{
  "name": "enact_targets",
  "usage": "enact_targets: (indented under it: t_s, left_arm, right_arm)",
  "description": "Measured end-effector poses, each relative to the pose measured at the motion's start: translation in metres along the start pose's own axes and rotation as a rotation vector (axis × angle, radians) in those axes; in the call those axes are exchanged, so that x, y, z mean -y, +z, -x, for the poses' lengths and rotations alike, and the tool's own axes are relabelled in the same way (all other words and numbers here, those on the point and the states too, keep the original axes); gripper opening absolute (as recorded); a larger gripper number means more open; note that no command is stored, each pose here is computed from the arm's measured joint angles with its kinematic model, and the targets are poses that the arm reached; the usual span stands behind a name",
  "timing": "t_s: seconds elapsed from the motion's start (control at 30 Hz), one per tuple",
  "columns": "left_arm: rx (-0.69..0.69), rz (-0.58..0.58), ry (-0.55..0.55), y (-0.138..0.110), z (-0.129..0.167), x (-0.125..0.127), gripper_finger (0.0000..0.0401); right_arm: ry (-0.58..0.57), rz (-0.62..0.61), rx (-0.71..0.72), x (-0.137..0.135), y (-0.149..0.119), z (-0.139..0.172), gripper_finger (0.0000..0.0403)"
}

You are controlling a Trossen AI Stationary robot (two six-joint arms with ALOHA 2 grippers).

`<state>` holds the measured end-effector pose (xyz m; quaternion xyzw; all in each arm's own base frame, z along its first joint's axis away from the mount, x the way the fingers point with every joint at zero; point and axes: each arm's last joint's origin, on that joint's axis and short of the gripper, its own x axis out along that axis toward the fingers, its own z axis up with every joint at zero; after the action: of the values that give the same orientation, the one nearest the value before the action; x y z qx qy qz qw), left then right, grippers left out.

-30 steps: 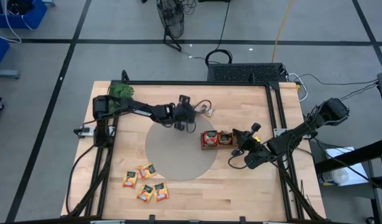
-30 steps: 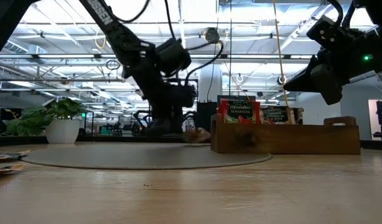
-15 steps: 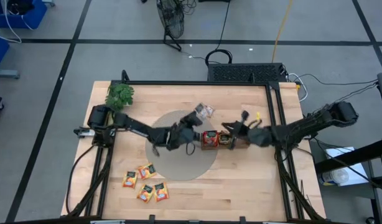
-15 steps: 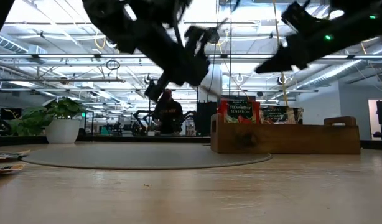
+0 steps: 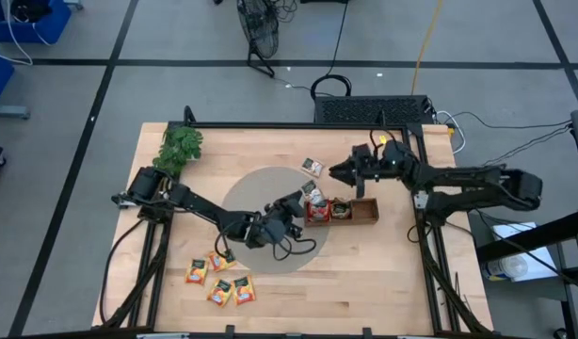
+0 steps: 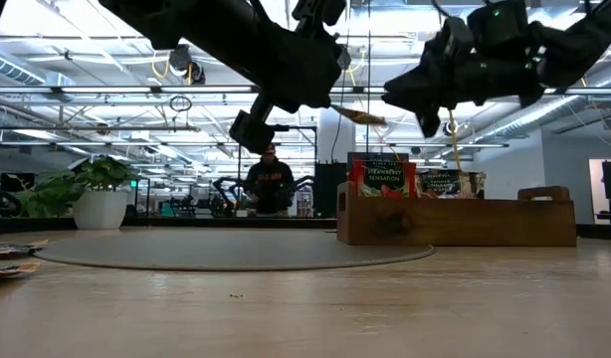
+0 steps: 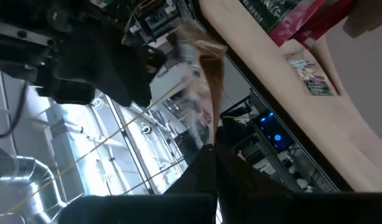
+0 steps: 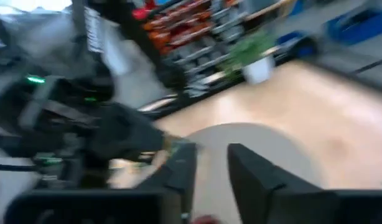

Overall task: Pick & Place Tea
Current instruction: Put the brown tea bag into the middle section of the wooden organizer

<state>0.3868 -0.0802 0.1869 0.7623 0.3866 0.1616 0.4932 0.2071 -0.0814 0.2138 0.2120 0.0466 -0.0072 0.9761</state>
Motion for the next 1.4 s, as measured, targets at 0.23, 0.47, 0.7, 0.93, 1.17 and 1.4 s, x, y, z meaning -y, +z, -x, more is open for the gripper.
enact_targets:
  t_s: [0.23,0.47,0.7,0.93,1.17,1.4]
  left_arm:
    - [0.0,0.0,0.0,0.0,0.0,0.0,0.0]
    - [-0.001,0.001,0.0,0.0,0.0,0.0,0.0]
    - [-0.001,0.008,-0.001,0.0,-0.001,0.0,0.0]
    - [0.0,0.02,-0.001,0.0,-0.001,0.0,0.0]
    - [0.002,0.111,0.0,0.0,-0.001,0.0,0.0006]
    - [-0.077,0.722,0.02,-0.022,0.003,-0.016,0.0059]
  right_arm:
    - [0.108,-0.169,-0.091,0.012,-0.02,-0.025,0.0183]
    - [0.202,-0.217,-0.069,0.021,-0.022,-0.045,0.0191]
    - [0.268,-0.225,-0.107,0.019,-0.023,-0.057,0.0148]
    - [0.287,-0.127,-0.104,0.015,-0.024,-0.058,0.0034]
    - [0.202,-0.019,-0.041,0.012,-0.023,-0.06,0.0001]
    - [0.077,0.154,0.061,-0.013,-0.003,-0.047,0.0001]
